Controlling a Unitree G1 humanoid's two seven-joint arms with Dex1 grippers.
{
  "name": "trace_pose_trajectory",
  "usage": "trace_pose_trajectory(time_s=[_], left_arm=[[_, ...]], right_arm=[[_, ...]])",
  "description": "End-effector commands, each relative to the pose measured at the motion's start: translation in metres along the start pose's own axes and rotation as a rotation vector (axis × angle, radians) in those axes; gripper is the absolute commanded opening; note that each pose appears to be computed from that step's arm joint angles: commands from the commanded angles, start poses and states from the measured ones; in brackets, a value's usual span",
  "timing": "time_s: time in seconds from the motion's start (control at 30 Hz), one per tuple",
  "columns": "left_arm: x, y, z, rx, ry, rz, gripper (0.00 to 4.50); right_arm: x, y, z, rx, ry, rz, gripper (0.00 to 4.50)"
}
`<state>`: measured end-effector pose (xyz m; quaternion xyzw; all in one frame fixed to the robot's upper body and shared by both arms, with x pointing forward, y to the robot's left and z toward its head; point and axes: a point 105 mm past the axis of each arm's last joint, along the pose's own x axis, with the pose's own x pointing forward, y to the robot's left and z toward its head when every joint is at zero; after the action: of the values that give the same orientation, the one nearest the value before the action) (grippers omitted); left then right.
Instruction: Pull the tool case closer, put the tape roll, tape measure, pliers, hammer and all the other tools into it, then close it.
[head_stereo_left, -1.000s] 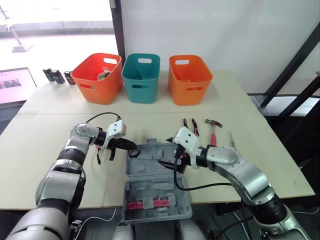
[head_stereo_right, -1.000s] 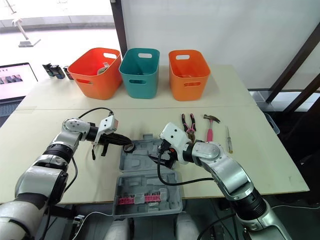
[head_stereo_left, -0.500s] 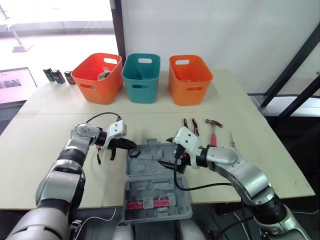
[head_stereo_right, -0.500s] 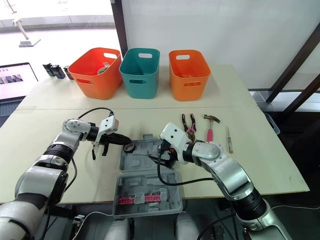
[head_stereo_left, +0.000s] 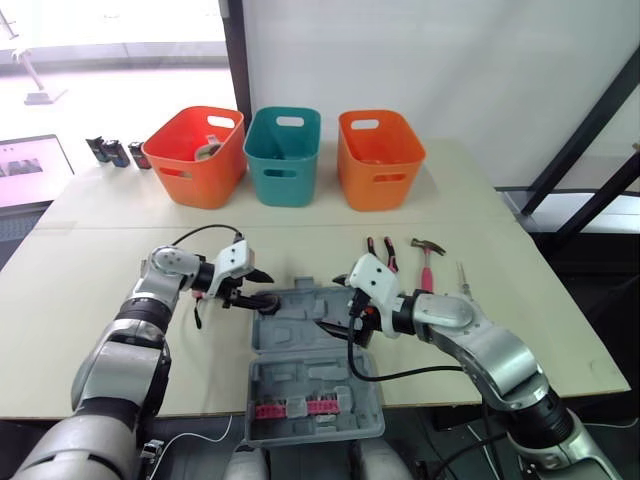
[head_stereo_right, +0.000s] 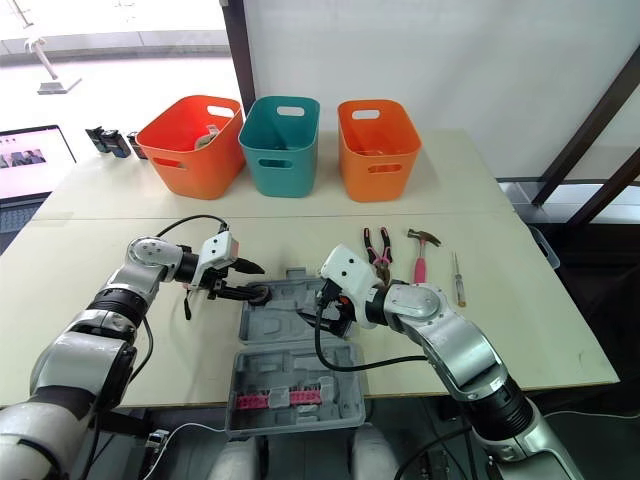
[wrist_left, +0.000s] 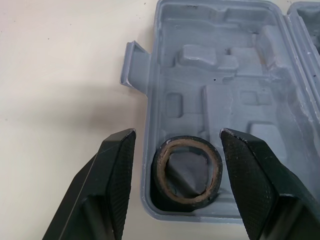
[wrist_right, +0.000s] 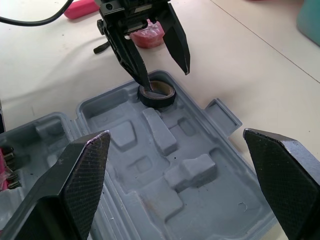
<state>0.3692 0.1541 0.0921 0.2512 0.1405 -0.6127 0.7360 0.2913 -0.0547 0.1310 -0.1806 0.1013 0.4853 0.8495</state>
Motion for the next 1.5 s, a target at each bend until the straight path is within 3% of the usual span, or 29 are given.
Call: trace_pose_trajectory(time_s=[0.03,0.53,1.1,1.5], left_arm=[[-0.003,0.004,0.009,0.029,-0.020,0.014,2.05],[0.003,-0.003,0.007,0.028,-0.056,-0.007,2.05],[0.012,-0.016,-0.027,0.090,0.095,0.009,2.05],[-0.002,-0.004,0.002,0.059,-0.032,0.015,2.05]], right_arm=[[-0.004,0.000,0.007,-0.029,-0.026,-0.005,4.50],[-0.004,0.001,0.006,-0.031,-0.016,-0.004,4.50],[-0.006,0.002,0.007,-0.027,-0.023,-0.006,4.50],[-0.005,0.001,0.006,-0.025,-0.023,-0.004,4.50]])
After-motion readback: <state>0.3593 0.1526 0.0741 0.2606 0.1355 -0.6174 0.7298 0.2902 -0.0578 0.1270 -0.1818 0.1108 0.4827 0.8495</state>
